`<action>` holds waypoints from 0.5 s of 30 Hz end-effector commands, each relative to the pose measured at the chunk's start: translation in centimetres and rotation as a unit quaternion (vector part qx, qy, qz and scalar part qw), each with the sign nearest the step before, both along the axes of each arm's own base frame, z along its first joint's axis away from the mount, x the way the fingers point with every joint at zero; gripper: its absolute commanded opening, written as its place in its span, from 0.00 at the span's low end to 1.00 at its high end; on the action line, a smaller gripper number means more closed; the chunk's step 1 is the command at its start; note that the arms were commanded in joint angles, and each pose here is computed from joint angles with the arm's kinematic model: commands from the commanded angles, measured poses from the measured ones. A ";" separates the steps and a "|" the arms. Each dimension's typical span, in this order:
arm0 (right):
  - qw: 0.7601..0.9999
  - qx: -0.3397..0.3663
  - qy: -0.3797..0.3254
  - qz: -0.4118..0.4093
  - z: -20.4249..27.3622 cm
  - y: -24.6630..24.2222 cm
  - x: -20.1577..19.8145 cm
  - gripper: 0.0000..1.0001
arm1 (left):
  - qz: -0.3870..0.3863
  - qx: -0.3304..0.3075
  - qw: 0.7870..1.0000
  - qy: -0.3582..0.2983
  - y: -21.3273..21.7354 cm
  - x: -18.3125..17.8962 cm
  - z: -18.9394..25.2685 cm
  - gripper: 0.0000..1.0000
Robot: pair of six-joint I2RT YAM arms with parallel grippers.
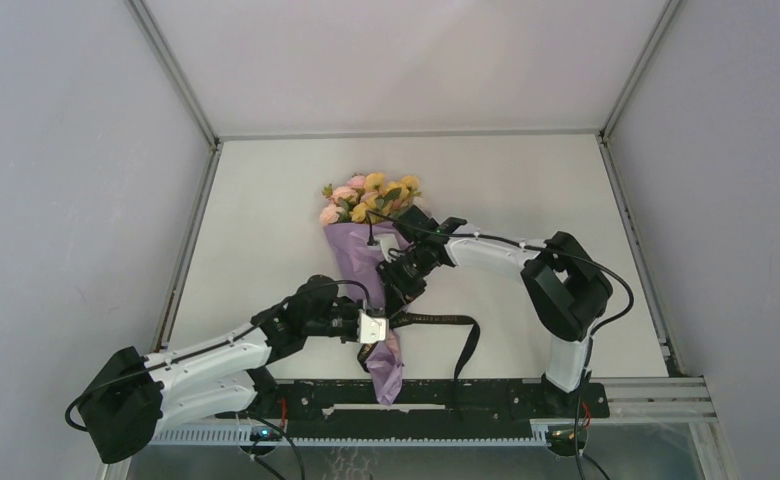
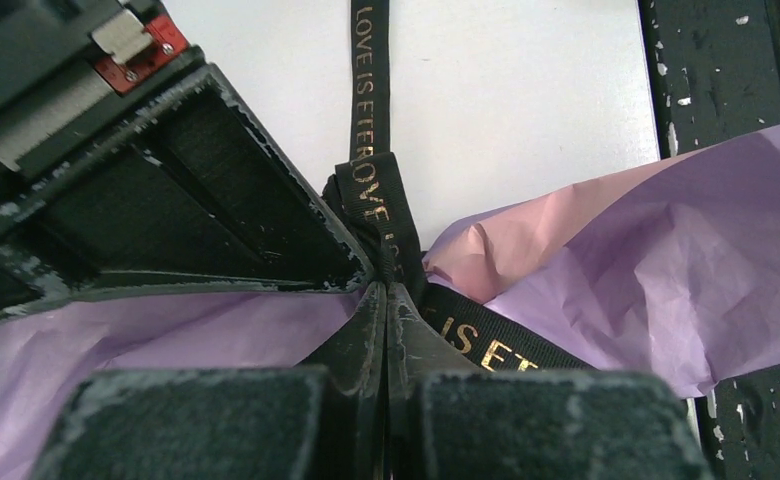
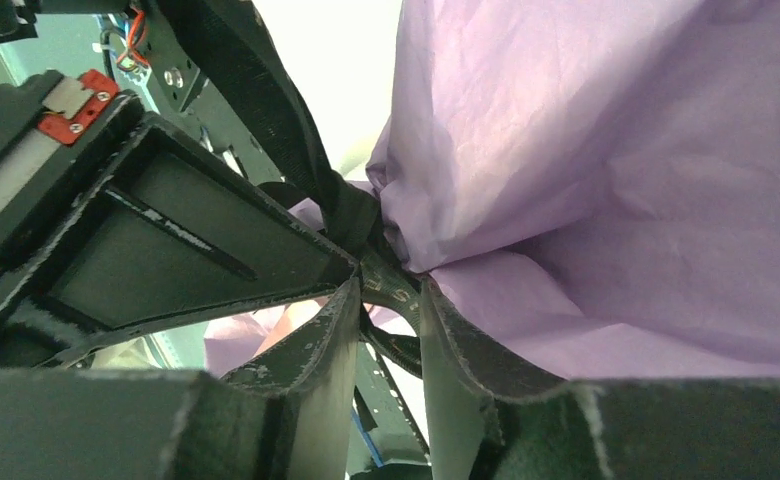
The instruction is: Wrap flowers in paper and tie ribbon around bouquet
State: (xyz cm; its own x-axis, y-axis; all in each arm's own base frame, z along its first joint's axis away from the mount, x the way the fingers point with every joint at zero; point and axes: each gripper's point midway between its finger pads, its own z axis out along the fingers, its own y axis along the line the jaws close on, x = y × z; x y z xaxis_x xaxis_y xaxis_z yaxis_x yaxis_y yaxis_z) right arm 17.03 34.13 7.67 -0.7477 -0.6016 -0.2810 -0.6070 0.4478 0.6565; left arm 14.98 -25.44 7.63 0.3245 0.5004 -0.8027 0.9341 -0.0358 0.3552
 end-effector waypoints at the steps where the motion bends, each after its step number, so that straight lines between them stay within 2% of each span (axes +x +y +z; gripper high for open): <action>1: 0.999 0.027 -0.025 0.033 0.9 1.6 0.3 0.38 | -0.026 -0.008 0.999 -0.019 -0.3 -0.4 0.4 0.00; 11: 0.998 0.017 -0.001 0.055 -0.4 1.7 -1.0 0.45 | -0.038 0.002 0.998 -0.041 -0.2 -0.2 0.1 0.00; 15: 0.999 0.001 -0.013 0.051 -1.0 1.6 -0.8 0.47 | -0.040 0.008 0.998 -0.049 0.0 -0.1 -0.1 0.00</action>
State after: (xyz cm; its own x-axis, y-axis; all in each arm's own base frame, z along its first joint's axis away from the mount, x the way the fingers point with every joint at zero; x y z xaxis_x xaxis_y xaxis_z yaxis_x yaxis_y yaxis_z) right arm 16.66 34.59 6.08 -0.7086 -0.6512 -0.2717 -0.6357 0.4220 0.6464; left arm 14.66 -25.09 7.06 0.3731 0.5126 -0.7733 0.9192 -0.0909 0.3832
